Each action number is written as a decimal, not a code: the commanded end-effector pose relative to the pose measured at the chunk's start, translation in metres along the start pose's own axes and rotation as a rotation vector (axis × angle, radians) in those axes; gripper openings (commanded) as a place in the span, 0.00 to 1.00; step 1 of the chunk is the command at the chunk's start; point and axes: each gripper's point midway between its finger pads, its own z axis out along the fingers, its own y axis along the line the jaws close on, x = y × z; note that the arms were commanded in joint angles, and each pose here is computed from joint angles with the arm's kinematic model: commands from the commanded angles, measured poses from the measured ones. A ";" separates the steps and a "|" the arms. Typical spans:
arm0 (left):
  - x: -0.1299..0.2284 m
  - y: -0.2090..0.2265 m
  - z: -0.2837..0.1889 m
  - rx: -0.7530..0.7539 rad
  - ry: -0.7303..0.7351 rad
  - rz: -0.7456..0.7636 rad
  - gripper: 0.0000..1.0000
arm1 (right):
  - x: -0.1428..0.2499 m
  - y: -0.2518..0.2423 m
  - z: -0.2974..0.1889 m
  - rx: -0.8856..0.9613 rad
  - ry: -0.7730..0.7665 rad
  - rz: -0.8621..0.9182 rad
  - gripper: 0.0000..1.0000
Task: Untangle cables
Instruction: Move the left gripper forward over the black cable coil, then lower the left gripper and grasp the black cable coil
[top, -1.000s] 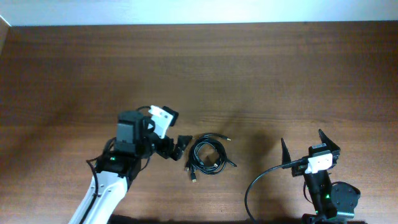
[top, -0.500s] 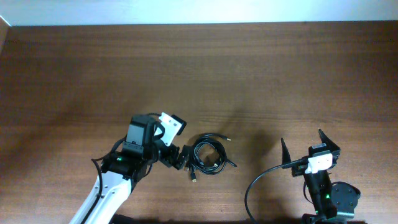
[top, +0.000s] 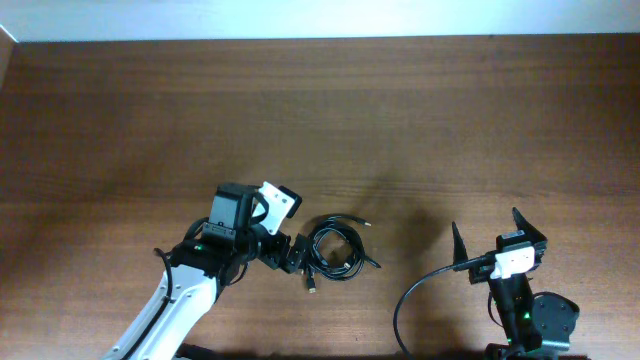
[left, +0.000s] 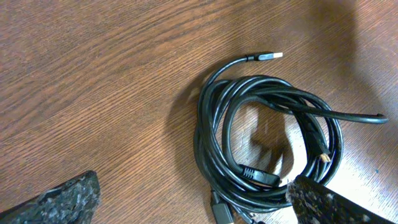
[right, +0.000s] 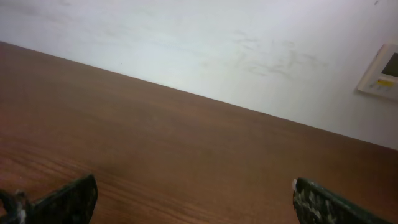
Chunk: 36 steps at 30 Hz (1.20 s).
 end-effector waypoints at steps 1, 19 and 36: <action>-0.008 -0.004 -0.001 0.019 -0.015 -0.009 0.99 | 0.002 0.001 0.000 0.001 0.003 0.004 0.99; 0.005 -0.015 0.038 -0.056 0.077 0.031 0.99 | 0.002 0.001 0.000 0.001 0.003 0.004 0.99; 0.021 -0.018 0.082 -0.181 0.293 0.128 0.87 | 0.002 0.001 0.000 0.001 0.003 0.004 0.99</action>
